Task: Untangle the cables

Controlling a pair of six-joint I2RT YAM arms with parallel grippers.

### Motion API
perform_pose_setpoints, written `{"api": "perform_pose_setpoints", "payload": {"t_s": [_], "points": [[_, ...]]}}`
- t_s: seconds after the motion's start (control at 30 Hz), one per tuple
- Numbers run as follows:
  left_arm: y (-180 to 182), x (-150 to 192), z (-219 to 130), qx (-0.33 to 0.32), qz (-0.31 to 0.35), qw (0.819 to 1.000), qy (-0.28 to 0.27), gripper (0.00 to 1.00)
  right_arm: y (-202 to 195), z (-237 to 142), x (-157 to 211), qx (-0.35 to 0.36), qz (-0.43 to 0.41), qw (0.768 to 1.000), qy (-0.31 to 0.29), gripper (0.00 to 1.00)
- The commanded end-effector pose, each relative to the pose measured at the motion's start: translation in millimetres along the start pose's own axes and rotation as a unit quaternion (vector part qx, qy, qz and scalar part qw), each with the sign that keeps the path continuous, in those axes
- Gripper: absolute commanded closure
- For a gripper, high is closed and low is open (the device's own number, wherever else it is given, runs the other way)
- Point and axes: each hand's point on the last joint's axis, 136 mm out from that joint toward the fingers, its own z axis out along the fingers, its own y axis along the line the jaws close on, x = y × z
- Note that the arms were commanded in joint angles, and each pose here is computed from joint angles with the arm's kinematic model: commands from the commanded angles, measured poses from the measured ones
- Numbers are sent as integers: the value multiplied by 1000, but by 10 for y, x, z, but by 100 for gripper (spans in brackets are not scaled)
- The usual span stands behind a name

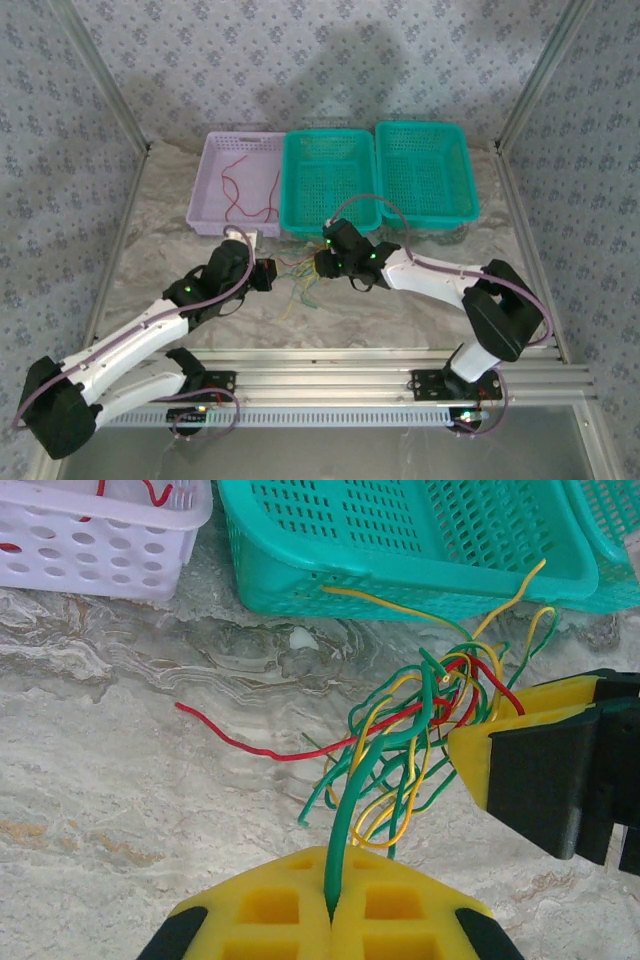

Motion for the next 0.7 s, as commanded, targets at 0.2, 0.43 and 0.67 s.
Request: {"api": "perform_pose_setpoints", "payload": {"t_s": [0.2, 0.43, 0.67], "points": [[-191, -180, -81, 28, 1, 999, -24, 100, -26, 23, -51, 15, 3, 1000, -4, 85], [-245, -275, -210, 33, 8, 999, -35, 100, -149, -66, 11, 38, 2, 999, -3, 100], [-299, -483, -471, 29, 28, 997, -64, 100, -436, -129, 233, 74, 11, 997, 16, 100]]}}
